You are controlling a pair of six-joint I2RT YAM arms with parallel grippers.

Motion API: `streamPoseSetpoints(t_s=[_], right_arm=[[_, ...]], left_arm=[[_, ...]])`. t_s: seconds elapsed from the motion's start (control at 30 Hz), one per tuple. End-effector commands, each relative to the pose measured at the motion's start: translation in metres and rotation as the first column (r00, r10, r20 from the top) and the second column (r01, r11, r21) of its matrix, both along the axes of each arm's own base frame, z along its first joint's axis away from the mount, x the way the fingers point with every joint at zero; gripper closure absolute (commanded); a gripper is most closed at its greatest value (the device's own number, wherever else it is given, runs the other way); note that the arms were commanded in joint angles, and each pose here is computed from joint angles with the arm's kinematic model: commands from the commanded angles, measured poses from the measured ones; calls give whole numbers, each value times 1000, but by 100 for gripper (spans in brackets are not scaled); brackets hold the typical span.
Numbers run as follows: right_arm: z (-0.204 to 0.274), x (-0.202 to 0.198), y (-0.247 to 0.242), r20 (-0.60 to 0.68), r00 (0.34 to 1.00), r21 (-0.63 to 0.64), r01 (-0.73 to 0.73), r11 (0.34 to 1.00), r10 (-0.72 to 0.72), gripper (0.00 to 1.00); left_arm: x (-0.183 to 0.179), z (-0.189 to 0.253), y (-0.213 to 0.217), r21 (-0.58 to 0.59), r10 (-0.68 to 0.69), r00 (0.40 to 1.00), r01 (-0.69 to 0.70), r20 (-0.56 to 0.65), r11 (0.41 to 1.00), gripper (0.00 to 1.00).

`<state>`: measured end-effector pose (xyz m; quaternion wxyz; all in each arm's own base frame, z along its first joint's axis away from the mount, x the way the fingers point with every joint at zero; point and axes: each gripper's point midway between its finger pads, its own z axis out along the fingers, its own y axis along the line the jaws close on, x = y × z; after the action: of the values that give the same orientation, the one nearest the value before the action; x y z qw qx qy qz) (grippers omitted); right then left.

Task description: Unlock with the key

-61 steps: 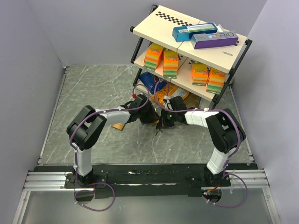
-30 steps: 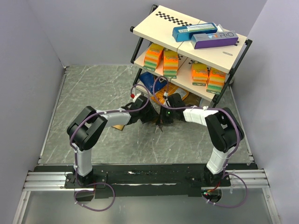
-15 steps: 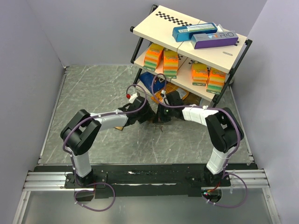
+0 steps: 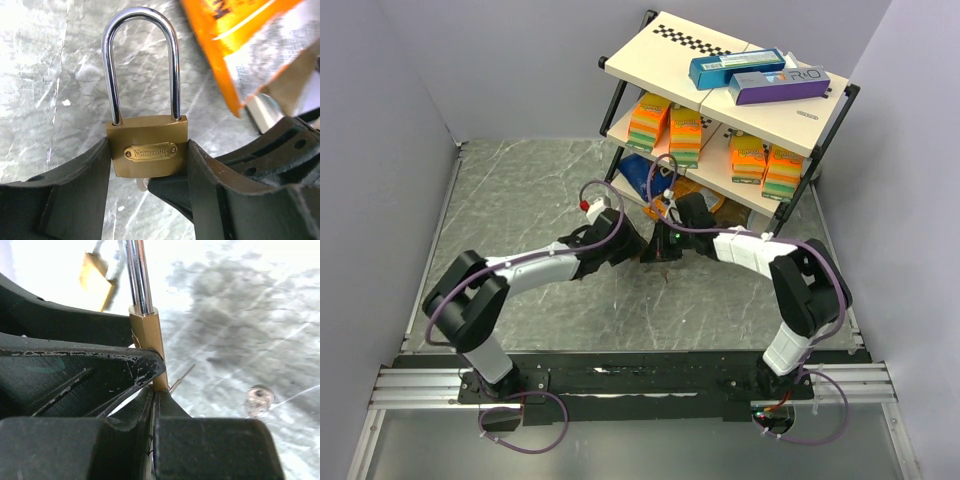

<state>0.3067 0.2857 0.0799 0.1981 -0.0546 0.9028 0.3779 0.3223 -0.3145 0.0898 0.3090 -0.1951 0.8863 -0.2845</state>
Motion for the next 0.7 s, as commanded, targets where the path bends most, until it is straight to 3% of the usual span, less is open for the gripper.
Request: streamPoseSetpoints(t_s=[0.0, 0.47, 0.67], right_arm=[[139, 105, -5, 460, 829, 293, 198, 935, -320, 100], [170, 83, -7, 400, 845, 396, 189, 899, -354, 100], [168, 82, -6, 411, 847, 386, 173, 906, -337, 100]], left_arm=[[-123, 34, -57, -172, -441, 891, 420, -108, 891, 99], [-123, 90, -49, -236, -442, 887, 462, 135, 855, 99], [-121, 90, -36, -237, -393, 909, 417, 140, 878, 99]])
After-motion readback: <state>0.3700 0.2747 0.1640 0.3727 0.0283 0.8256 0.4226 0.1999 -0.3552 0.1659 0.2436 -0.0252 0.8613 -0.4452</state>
